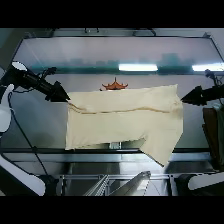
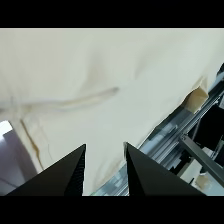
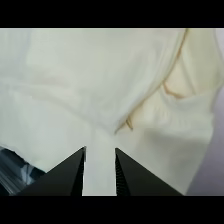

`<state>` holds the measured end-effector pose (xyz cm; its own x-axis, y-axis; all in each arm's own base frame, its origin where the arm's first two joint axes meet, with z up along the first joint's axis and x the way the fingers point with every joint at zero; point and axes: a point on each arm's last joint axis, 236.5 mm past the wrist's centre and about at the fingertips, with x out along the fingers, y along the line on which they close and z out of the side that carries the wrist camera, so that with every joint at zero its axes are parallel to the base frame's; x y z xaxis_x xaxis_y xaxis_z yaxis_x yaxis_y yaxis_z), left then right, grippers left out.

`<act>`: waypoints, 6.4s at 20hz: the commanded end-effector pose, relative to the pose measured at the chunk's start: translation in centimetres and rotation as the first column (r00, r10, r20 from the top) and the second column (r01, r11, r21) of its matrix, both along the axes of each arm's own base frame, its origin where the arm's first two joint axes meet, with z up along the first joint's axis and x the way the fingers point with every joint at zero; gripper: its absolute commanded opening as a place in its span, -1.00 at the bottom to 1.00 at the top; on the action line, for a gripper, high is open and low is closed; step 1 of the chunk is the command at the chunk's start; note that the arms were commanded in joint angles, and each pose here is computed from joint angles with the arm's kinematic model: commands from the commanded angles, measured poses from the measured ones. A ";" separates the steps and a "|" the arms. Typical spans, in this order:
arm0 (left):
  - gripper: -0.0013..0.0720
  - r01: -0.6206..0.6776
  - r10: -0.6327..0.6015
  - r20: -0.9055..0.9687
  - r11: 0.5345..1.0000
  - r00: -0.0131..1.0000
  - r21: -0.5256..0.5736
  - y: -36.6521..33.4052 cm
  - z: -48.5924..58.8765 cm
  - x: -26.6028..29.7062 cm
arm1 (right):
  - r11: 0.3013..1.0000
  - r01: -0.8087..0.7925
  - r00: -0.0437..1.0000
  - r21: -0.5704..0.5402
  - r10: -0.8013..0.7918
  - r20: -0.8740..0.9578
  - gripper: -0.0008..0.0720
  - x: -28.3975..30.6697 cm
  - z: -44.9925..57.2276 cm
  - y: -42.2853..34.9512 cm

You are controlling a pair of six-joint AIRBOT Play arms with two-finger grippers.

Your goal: Fold the shirts.

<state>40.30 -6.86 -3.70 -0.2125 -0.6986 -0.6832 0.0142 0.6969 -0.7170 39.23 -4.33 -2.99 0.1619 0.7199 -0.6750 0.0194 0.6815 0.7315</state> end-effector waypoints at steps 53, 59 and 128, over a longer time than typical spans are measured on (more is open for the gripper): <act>-0.90 -0.345 0.360 -0.149 0.931 0.921 0.117 3.4 -7.4 -17.6 | 0.895 0.366 0.905 0.256 -0.278 -0.323 -0.91 -14.6 -2.3 6.0; -0.91 -0.319 0.344 0.106 0.926 0.933 -0.202 0.4 3.6 -7.0 | 0.871 0.340 0.940 0.355 -0.319 -0.119 -0.91 -7.9 2.8 5.8; -0.93 0.064 -0.019 0.311 0.989 0.950 -0.134 -12.7 11.8 -1.8 | 0.951 0.051 0.977 0.305 -0.110 0.181 -0.92 3.4 18.5 2.3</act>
